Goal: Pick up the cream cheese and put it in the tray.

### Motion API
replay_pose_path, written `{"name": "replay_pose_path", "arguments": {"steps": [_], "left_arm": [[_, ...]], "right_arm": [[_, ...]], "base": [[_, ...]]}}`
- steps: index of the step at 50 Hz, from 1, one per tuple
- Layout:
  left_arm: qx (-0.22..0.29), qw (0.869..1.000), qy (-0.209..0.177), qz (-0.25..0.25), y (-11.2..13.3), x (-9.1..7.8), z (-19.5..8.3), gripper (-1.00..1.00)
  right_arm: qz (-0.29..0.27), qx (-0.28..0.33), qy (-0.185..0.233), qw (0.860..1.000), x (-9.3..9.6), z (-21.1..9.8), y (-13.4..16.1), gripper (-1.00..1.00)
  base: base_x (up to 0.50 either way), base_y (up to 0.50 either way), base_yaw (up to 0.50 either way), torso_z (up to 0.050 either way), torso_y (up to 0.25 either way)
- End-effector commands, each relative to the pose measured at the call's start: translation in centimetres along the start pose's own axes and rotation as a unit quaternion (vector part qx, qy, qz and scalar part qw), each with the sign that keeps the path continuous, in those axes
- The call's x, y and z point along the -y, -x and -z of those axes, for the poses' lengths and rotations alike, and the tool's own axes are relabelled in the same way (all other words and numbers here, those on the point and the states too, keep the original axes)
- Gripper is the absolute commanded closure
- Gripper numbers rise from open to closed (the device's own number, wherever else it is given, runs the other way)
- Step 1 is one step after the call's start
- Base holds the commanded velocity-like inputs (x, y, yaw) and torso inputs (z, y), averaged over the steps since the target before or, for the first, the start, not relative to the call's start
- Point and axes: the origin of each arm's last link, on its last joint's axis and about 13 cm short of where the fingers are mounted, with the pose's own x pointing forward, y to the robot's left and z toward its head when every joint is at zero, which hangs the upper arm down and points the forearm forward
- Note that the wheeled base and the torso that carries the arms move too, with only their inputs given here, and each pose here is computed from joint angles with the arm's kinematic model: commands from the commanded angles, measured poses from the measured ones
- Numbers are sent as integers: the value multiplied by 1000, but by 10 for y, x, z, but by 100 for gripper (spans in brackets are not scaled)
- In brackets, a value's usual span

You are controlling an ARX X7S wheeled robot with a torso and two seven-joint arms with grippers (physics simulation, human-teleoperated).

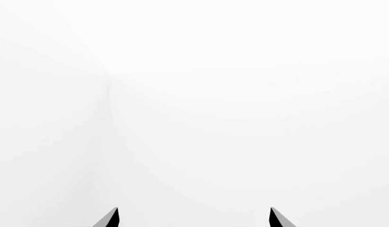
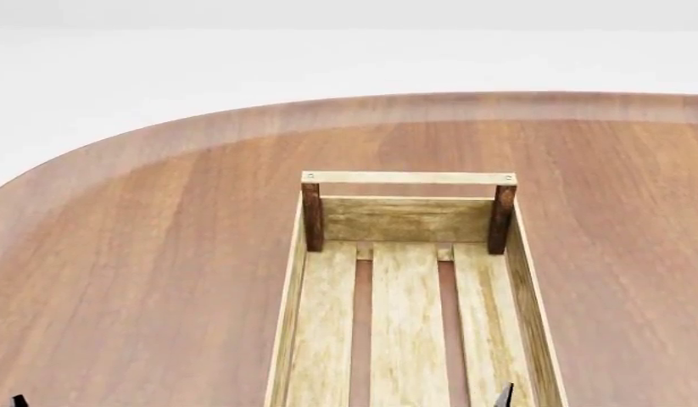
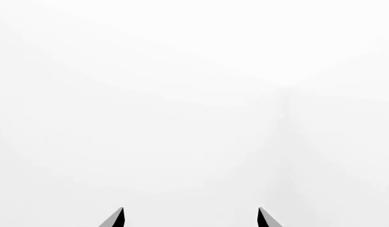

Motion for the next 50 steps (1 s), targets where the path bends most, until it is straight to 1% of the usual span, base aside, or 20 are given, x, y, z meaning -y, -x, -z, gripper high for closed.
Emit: {"name": "replay_pose_path", "arguments": {"steps": [1,4,5,12,21,26,30,37,40,41,46,47,48,50], "left_arm": [[-2,1000,-1,3,0,1,0,-100],[-1,1000,-1,3,0,1,0,-100],[-2,1000,-1,3,0,1,0,-100],[-3,1000,-3,3,0,1,1,-100],[-3,1000,-2,0,0,0,-1,-100],[-2,1000,-2,-2,0,0,-1,-100],[-3,1000,-2,-3,0,-1,-1,-100],[-3,1000,-2,-7,0,-2,-2,-100],[-4,1000,-2,-6,0,-2,-2,-100],[-4,1000,-2,-7,0,-2,-2,-100],[-3,1000,-1,-7,0,-3,-4,-100],[-3,1000,-1,-8,0,-3,-4,-100],[-3,1000,-1,-7,0,-3,-4,-100],[-4,1000,-1,-7,0,-3,-3,-100]], "right_arm": [[45,-16,19,999,18,-4,-3,-100],[47,-25,19,998,21,-3,-2,-100],[53,-30,25,998,23,-2,-2,-100],[74,-42,35,996,31,-4,-1,-100],[115,-65,51,990,46,-5,4,-100],[127,-75,61,987,49,-4,6,-100],[145,-87,74,983,51,-1,6,-100],[175,-102,83,976,56,-2,8,-100],[193,-109,82,972,59,-4,9,-100],[205,-117,82,968,60,-4,9,-100],[216,-131,78,964,64,-4,11,-100],[231,-137,80,960,66,-3,12,-100],[226,-135,75,962,66,-4,13,-100],[230,-139,78,960,66,-3,14,-100]], "base": [[0,0,0,0,0],[0,0,0,0,0],[0,0,0,0,0],[0,0,0,0,0],[0,0,0,0,0],[0,0,0,0,0],[0,0,0,0,0],[0,0,0,0,0],[0,0,0,0,0],[0,0,0,0,0],[0,0,0,0,0],[0,0,0,0,0],[0,0,0,0,0],[0,0,0,0,0]]}}
